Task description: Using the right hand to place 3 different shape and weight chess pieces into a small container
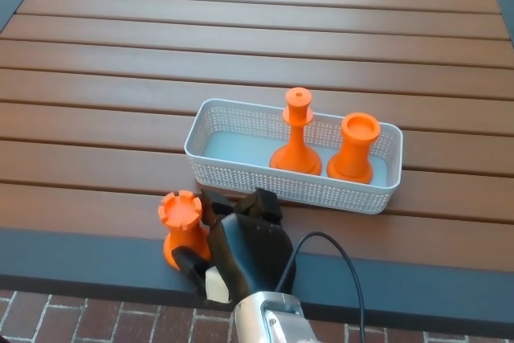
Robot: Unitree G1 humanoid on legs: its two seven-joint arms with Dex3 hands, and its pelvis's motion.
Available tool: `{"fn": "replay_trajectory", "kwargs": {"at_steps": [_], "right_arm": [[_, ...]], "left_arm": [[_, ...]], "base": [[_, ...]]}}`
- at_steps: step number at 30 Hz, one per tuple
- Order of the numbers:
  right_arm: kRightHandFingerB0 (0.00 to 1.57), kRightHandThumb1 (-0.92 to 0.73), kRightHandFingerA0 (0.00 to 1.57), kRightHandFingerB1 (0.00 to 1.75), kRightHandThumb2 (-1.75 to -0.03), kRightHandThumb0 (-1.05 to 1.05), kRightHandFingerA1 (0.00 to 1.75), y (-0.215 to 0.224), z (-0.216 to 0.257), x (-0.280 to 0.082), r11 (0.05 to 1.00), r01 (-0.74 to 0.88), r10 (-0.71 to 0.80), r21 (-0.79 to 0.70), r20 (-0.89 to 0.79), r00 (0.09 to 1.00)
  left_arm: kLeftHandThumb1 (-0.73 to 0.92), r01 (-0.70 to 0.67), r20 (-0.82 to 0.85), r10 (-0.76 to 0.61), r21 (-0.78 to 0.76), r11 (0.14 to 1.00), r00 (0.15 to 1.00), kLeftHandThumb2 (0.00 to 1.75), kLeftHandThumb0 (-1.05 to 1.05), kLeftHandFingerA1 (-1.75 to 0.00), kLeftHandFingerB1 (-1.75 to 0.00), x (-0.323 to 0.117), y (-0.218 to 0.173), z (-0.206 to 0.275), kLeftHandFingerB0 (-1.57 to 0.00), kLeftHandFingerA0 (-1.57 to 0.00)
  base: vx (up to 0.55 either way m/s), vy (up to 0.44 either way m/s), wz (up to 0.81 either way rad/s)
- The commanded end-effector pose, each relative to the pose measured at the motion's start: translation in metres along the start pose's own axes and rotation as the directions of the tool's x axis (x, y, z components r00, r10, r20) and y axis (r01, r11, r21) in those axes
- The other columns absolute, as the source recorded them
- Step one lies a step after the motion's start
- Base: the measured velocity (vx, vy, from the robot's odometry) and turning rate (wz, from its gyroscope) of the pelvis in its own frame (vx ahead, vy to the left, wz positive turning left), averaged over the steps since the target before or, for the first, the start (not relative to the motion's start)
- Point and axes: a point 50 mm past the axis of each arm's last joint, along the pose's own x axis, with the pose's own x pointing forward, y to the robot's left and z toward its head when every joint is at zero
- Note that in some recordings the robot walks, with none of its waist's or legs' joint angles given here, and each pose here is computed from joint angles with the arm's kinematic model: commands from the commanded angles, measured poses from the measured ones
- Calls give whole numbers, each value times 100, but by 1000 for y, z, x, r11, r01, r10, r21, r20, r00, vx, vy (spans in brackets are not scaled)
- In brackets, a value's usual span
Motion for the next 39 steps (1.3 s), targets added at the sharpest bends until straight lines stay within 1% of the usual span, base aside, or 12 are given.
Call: {"fn": "replay_trajectory", "kwargs": {"at_steps": [1,16,17,21,24,26,27,29,32,34,35,39], "right_arm": [[63,-79,98,111,-86,-42,175,16,116,-16,891,-14,29,454,-25,999],[54,-80,100,136,-96,-40,175,12,114,-14,851,133,-94,509,-101,990],[59,-78,120,133,-101,-37,175,13,113,-15,854,134,-97,503,-99,990],[58,-79,101,135,-92,-41,175,14,113,-16,865,137,-108,483,-87,990],[52,-82,98,130,-86,-44,175,15,113,-16,869,128,-101,478,-81,992],[30,-92,91,95,-78,-45,175,18,112,-17,871,101,-70,481,-82,994],[2,-87,23,35,-66,-54,130,21,111,-17,880,46,-11,472,-76,997],[0,-86,9,24,-63,-59,109,26,111,-16,892,-41,79,450,-65,995],[2,-67,10,1,-83,-64,90,25,117,-17,896,-88,115,435,-35,993],[0,-75,0,0,-61,-70,64,23,125,-19,892,-131,144,434,3,990],[0,-59,0,25,-103,-105,42,21,131,-19,886,-181,176,427,53,983],[0,-57,0,27,-108,-105,46,16,143,-19,867,-258,218,426,140,966]], "left_arm": [[50,-40,-22,41,45,998,999,109,-12,-158,-125,-14,-1,-17,-101,-94],[50,-8,14,7,59,998,1000,115,-11,-164,-136,-25,-10,-21,-92,-95],[53,-14,10,14,53,999,1000,108,-11,-163,-131,-23,-9,-20,-95,-95],[47,-28,2,28,75,997,1000,115,-10,-161,-130,-21,-8,-19,-97,-94],[50,-28,-22,29,58,998,999,112,-12,-164,-133,-19,-8,-20,-96,-92],[51,-31,-23,32,46,998,999,112,-9,-165,-133,-18,-8,-20,-96,-93],[50,-37,-29,38,40,999,999,111,-9,-162,-128,-17,-6,-20,-100,-96],[50,-50,-39,52,38,998,998,110,-10,-161,-126,-15,-4,-19,-101,-97],[49,-49,-31,51,51,997,998,113,-9,-162,-129,-14,-5,-17,-99,-95],[45,-34,-16,35,45,998,999,120,-11,-160,-130,-13,-6,-15,-101,-98],[49,-21,-12,22,28,999,1000,117,-11,-161,-132,-14,-8,-16,-98,-98],[48,-19,-20,19,-3,1000,1000,115,-13,-161,-129,-13,-9,-16,-101,-100]], "base": [[0,0,0],[0,0,0],[0,0,0],[0,0,0],[0,0,0],[0,0,0],[0,0,0],[0,0,0],[0,0,0],[0,0,0],[0,0,0],[0,0,0]]}}
